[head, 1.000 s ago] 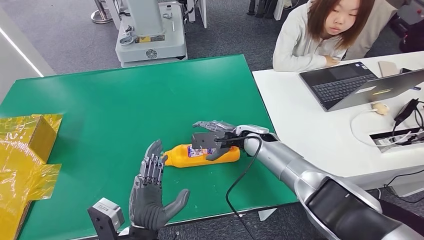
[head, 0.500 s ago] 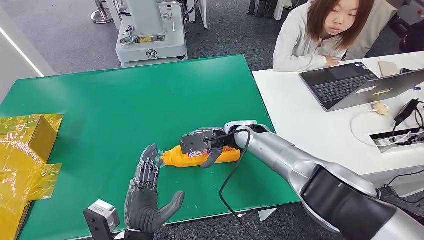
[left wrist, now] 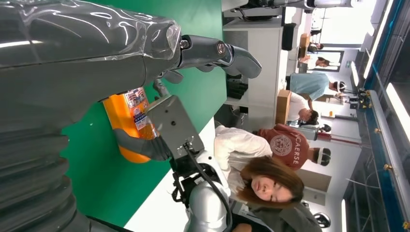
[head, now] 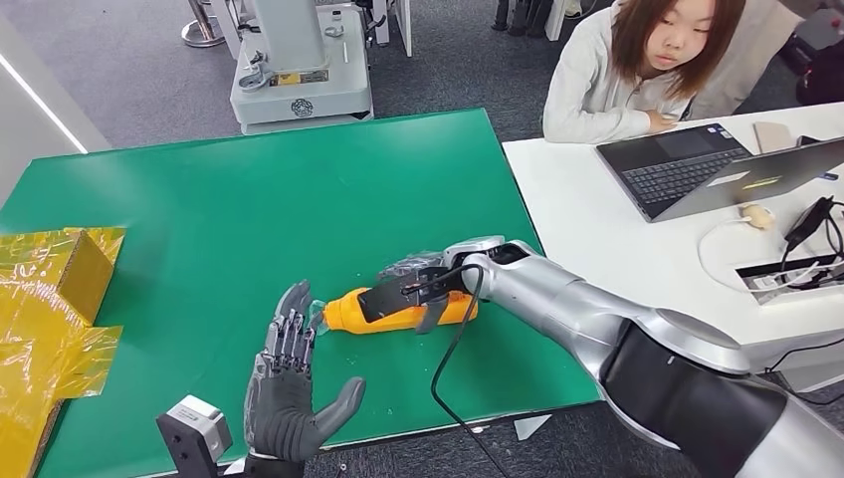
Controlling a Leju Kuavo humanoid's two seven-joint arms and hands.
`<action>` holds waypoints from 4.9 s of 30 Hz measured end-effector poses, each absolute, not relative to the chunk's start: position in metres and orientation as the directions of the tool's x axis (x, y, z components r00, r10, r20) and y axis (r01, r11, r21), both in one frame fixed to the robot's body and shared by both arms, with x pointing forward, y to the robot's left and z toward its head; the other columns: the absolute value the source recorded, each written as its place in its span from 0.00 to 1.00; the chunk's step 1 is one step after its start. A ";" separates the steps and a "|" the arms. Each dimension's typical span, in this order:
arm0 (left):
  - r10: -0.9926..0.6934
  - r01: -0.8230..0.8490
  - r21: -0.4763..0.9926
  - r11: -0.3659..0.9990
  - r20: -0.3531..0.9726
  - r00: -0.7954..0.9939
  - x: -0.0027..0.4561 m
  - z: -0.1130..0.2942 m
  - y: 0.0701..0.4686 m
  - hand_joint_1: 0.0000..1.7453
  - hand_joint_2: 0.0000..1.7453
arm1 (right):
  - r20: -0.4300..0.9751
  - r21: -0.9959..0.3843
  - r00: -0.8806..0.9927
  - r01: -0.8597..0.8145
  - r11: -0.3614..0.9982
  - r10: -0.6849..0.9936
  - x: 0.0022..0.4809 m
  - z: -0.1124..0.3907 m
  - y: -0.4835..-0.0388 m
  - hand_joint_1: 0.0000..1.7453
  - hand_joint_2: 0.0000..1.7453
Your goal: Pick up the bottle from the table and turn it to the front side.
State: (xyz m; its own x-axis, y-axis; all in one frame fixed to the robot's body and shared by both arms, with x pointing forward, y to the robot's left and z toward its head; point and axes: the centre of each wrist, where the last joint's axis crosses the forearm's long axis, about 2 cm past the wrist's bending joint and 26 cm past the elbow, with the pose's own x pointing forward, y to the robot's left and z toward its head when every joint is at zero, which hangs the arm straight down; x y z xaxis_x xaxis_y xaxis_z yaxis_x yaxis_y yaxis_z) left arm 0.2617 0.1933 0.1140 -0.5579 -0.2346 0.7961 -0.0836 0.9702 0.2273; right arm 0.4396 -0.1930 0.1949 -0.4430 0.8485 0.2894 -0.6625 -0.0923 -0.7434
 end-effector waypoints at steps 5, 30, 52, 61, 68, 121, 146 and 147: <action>-0.236 -0.087 0.227 0.970 0.797 -0.555 0.261 0.114 0.194 0.00 1.00 | 0.252 -0.738 -0.440 -0.664 -0.123 0.862 0.439 0.190 -0.201 0.00 1.00; -0.230 -0.080 0.223 0.971 0.801 -0.553 0.261 0.118 0.193 0.00 1.00 | 0.180 -0.730 -0.429 -0.662 -0.172 0.885 0.436 0.178 -0.224 1.00 1.00; -0.342 -0.199 0.279 0.940 0.745 -0.572 0.253 0.118 0.202 0.00 1.00 | 0.969 -0.058 0.090 -0.827 0.559 0.232 0.361 0.101 -0.242 1.00 1.00; -0.398 -0.252 0.308 0.917 0.722 -0.566 0.243 0.114 0.211 0.00 1.00 | 0.986 0.091 0.160 -0.714 0.695 0.036 0.286 0.060 -0.241 1.00 1.00; -0.390 -0.179 0.350 0.920 0.752 -0.531 0.238 0.108 0.215 0.00 1.00 | 0.999 -0.035 -0.008 -0.660 0.750 0.040 0.260 0.064 -0.245 1.00 1.00; -0.120 0.092 0.152 0.984 0.949 -0.292 0.320 0.080 0.267 0.00 1.00 | 0.907 -0.389 -0.374 -0.576 0.718 0.192 0.286 0.111 -0.177 1.00 1.00; 0.102 0.154 -0.048 0.987 0.927 -0.362 0.320 0.123 0.275 0.00 1.00 | 0.917 -0.384 -0.331 -0.577 0.721 0.224 0.270 0.097 -0.185 1.00 1.00; 0.101 0.156 -0.046 0.987 0.925 -0.366 0.320 0.124 0.272 0.00 1.00 | 0.917 -0.384 -0.331 -0.576 0.722 0.224 0.270 0.097 -0.185 1.00 1.00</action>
